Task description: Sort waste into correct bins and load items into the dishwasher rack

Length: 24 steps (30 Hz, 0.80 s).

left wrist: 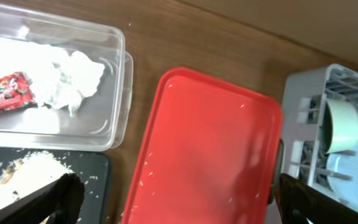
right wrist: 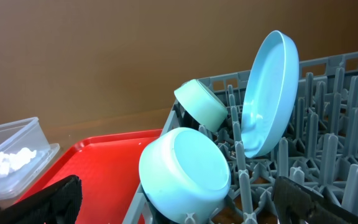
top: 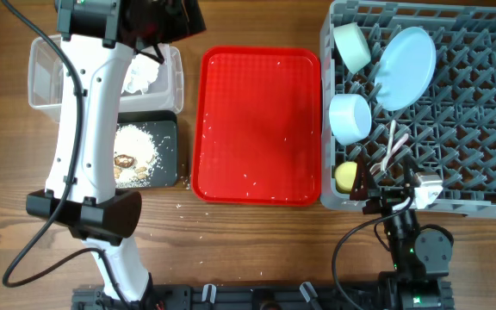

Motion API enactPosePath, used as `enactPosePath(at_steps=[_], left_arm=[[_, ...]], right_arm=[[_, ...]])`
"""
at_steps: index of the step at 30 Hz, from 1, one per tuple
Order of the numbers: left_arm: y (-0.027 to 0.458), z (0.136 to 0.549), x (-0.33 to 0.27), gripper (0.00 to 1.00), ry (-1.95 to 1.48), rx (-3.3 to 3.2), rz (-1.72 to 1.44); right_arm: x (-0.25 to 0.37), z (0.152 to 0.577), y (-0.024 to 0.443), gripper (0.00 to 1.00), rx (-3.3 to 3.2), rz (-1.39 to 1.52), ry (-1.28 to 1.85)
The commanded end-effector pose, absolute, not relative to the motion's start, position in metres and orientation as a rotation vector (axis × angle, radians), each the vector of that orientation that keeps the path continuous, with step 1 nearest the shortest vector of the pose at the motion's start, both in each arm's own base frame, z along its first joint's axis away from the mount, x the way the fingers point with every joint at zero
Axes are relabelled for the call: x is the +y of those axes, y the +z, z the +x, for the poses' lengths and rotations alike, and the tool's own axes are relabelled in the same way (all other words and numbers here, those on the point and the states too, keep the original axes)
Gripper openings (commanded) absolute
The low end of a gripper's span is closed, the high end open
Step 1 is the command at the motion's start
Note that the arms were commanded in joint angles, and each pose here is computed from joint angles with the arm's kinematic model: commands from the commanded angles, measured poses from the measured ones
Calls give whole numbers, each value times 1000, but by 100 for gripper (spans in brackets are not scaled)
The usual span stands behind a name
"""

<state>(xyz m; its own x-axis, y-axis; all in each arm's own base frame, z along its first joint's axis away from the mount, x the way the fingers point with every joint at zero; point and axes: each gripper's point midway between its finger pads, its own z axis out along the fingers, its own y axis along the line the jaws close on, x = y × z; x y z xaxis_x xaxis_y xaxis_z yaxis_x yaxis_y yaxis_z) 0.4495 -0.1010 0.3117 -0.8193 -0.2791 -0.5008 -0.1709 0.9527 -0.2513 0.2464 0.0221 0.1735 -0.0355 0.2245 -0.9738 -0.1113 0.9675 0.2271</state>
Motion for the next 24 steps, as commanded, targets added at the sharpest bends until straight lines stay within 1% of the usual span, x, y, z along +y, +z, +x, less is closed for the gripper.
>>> enactPosePath(at_steps=[1, 4, 7, 13, 17, 21, 24], left_arm=[[344, 451, -95, 100, -263, 2434, -279], [377, 454, -96, 100, -313, 2238, -232], [379, 440, -84, 100, -340, 2108, -242], [340, 379, -44, 100, -395, 1977, -280], [309, 330, -16, 100, -379, 1882, -322], [289, 297, -9, 100, -312, 1773, -276], [265, 272, -8, 100, -277, 1683, -220]], right_arm=[[24, 245, 177, 100, 1568, 65, 267], [24, 245, 177, 100, 1568, 65, 267], [24, 245, 177, 100, 1568, 65, 268], [24, 245, 177, 100, 1568, 64, 267], [24, 245, 177, 100, 1568, 64, 268], [24, 245, 177, 100, 1568, 65, 267], [24, 245, 177, 100, 1568, 65, 268]])
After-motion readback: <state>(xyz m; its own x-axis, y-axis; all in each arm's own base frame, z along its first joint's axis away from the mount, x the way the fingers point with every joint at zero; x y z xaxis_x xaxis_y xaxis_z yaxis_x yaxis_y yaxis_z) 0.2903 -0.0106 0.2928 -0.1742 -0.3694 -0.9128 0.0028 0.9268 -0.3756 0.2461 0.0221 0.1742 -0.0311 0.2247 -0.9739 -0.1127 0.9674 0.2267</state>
